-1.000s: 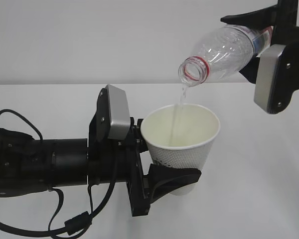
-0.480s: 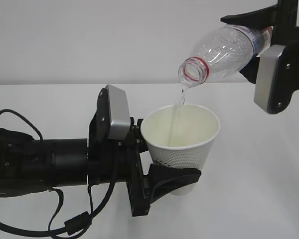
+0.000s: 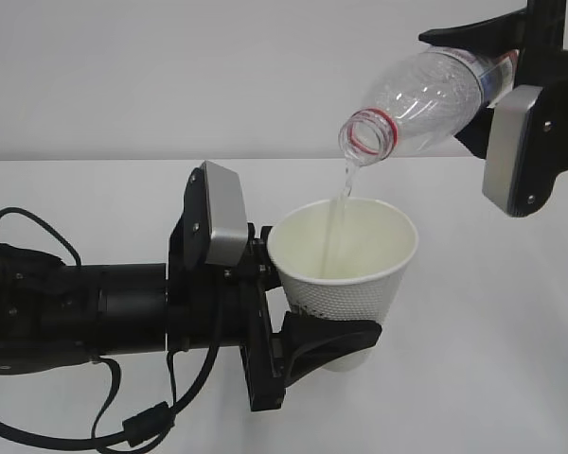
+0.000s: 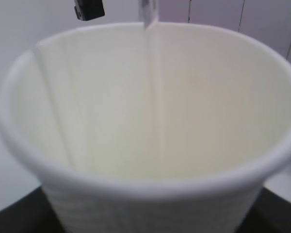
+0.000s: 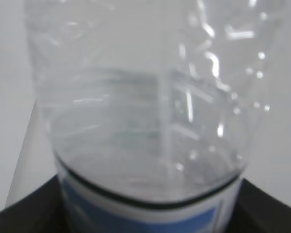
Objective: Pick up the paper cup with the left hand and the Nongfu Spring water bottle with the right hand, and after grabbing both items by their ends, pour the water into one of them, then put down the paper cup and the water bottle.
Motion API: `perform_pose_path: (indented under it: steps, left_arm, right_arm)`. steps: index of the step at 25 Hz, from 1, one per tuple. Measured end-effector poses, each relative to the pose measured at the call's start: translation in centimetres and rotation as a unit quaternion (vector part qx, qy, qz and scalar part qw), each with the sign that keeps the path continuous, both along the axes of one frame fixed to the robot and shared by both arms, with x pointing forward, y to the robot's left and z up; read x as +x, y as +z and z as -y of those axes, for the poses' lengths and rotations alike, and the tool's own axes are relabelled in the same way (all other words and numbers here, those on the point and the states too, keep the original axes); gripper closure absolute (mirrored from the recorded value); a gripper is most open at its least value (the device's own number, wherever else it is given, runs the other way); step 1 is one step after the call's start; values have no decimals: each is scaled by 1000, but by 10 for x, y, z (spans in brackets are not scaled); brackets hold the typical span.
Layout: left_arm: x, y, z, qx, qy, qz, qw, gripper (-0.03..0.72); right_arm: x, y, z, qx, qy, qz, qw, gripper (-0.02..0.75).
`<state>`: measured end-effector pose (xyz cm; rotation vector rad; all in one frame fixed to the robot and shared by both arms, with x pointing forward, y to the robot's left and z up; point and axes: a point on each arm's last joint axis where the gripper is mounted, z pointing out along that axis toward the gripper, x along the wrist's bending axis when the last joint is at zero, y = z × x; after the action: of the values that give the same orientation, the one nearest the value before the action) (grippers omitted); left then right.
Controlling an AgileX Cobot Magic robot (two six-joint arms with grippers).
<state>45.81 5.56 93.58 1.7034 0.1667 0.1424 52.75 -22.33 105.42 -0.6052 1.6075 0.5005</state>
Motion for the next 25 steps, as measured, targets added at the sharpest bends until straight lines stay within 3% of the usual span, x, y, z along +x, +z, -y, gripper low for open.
perform_pose_path:
  steps: [25]
  left_arm:
    - [0,-1,0,4,2,-1,1000,154]
  right_arm:
    - [0,0,0,-3,1,3,1000,258]
